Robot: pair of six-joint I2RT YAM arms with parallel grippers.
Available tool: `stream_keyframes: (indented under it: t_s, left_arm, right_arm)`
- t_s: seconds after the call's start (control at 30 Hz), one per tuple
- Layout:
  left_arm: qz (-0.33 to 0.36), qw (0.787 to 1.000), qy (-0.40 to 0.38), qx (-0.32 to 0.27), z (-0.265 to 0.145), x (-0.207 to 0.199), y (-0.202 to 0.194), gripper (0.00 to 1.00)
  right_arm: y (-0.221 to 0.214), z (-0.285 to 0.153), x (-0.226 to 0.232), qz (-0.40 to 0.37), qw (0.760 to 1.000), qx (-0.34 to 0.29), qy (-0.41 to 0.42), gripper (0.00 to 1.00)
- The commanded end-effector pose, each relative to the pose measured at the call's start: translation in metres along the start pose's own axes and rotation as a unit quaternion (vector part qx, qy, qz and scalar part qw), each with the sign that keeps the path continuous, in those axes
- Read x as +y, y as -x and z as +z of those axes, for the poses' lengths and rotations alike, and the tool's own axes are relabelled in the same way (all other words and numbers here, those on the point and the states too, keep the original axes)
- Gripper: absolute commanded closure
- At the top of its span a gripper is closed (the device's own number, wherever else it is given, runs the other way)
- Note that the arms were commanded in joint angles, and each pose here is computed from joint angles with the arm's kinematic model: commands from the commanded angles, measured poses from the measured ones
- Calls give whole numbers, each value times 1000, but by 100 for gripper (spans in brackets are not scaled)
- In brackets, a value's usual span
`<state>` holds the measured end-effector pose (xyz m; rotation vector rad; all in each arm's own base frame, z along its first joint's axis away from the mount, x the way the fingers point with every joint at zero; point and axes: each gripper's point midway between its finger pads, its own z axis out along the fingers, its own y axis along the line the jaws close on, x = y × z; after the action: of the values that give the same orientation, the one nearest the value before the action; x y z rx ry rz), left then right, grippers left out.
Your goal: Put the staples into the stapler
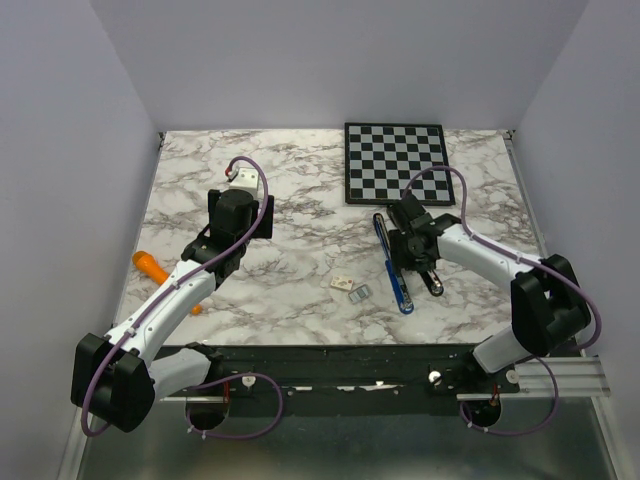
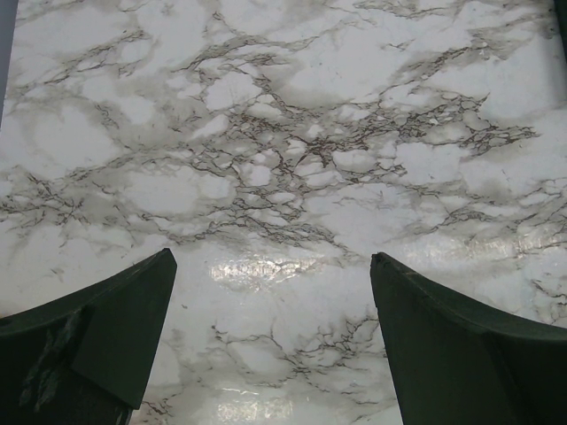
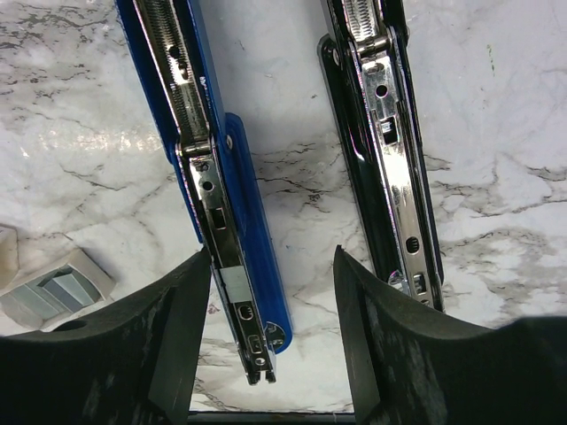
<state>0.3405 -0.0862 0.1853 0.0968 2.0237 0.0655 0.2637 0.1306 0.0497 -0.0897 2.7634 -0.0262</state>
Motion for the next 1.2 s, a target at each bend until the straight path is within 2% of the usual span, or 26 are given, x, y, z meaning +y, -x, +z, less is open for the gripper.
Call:
stream_keyframes:
  t_s: [0.0, 0.57, 1.17]
  left_arm:
    - [-8, 1000, -10, -4, -3, -3, 5, 1]
    - [-8, 1000, -11, -9, -6, -2, 7, 1]
    - [-10, 1000, -11, -10, -6, -2, 8, 1]
  right_arm:
    - [14, -14, 0, 15, 1000, -25, 5, 34]
    - [-21, 9, -11, 27, 999, 44, -11, 34]
    - [-64, -10, -18, 58, 995, 85, -1, 33]
